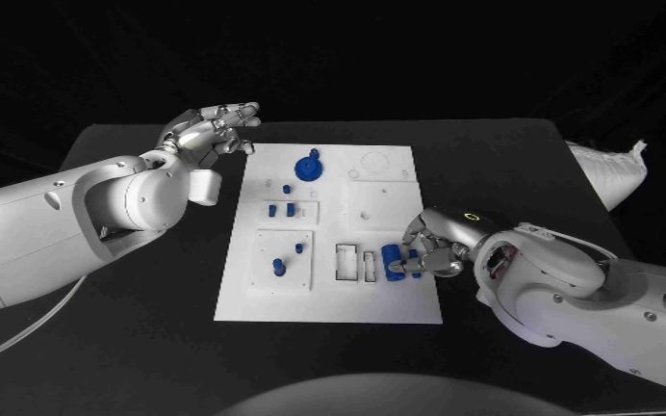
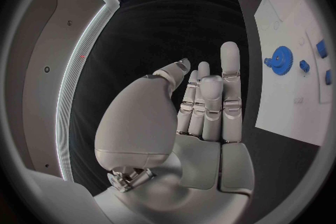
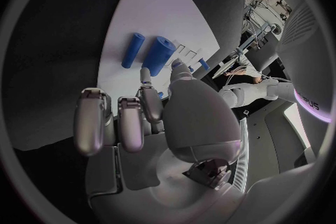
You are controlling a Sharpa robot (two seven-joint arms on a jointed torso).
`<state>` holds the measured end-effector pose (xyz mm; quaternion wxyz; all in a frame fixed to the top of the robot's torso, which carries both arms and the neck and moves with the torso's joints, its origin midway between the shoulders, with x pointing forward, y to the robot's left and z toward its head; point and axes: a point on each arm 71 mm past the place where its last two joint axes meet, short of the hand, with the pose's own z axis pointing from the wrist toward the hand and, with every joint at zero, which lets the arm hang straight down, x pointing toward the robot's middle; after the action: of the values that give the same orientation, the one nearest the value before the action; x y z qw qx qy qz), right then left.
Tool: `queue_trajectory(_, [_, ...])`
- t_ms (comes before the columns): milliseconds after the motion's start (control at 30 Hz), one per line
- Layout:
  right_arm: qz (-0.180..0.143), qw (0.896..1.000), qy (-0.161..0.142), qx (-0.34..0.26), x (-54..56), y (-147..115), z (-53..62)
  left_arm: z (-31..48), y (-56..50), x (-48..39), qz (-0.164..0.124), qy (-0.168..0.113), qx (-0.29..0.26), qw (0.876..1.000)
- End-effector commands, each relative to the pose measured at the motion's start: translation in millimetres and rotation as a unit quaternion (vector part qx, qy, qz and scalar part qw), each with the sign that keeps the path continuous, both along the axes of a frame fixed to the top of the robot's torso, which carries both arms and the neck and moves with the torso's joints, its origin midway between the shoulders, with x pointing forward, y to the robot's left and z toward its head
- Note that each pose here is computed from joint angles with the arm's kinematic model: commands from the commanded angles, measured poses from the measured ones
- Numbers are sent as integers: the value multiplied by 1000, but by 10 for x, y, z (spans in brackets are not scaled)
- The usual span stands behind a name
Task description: Assemble the parts on the task board
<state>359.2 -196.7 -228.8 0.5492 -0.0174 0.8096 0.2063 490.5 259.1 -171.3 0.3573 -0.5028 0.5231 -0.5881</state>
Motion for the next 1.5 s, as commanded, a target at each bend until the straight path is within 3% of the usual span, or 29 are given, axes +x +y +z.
queue_trajectory(33, [6,1000,-6,-27,6,14,-25,8,-19,-5,-11,-4,-4,1000])
queue_trajectory(667, [4,999,9,-41,31,163,-210,5,-4,-14,-13,0,-4,1000])
queue_trajectory(1100, [1,999,4,-44,43,182,-233,4,3,-19,-14,2,-4,1000])
queue_trajectory(1300, [-25,1000,-1,9,36,169,-177,3,1,-20,-15,2,-4,1000])
queue_trajectory(1500, [-72,992,37,99,19,141,-137,3,3,-22,-15,2,-4,1000])
